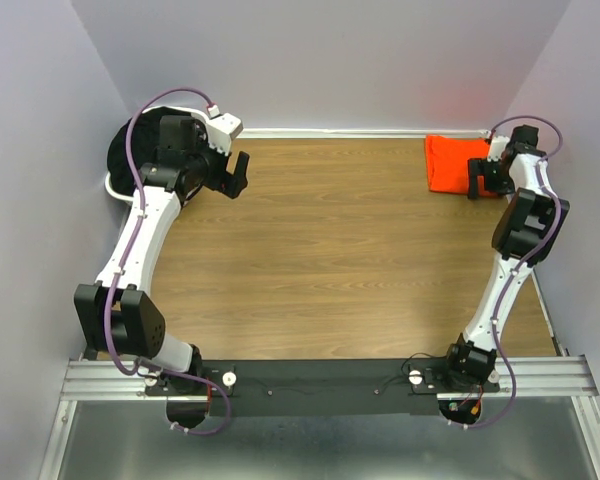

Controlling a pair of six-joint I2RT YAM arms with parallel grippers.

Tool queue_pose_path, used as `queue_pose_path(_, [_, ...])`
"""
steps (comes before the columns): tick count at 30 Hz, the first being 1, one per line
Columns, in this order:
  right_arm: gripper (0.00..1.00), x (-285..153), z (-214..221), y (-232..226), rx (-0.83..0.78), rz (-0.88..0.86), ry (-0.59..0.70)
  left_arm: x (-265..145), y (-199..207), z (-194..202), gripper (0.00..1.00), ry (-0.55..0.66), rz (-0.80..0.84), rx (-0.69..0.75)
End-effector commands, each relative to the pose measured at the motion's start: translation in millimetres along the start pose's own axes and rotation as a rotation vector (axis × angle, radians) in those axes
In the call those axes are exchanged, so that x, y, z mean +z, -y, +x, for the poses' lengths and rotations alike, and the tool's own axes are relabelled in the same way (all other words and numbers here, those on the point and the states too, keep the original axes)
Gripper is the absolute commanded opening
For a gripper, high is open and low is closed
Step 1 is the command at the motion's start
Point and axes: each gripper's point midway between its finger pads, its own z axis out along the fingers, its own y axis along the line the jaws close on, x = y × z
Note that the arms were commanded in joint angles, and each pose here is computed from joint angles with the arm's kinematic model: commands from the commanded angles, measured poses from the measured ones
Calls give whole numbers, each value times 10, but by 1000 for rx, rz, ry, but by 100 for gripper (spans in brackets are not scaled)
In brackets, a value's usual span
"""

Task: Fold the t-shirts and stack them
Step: Neatly place the folded tshirt to the corner, then reset both grippers

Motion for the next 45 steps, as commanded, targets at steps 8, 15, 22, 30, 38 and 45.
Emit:
queue_pose_path(8, [100,51,139,128,-82,34,-48,43,-47,-14,98,3,11,-2])
queue_pose_path(15, [100,-1109,-260,-41,-112,29,129,-170,32,-487,98,166,86,-21])
queue_pose_path(22, [100,-2053,-235,-544,-88,-120,209,-347,74,-543,98,225,83,-32])
queue_pose_path(30, [100,-2390,142,-1672,-37,-385,191,-92,55,225,98,61,49,-55])
queue_pose_path(38, [100,-2049,1039,-2651,-119,-538,-2,-123,69,672,98,-7,-12,-15])
queue_pose_path(45, [100,-2014,1225,-2651,-110,-524,7,-289,233,756,98,41,2,27])
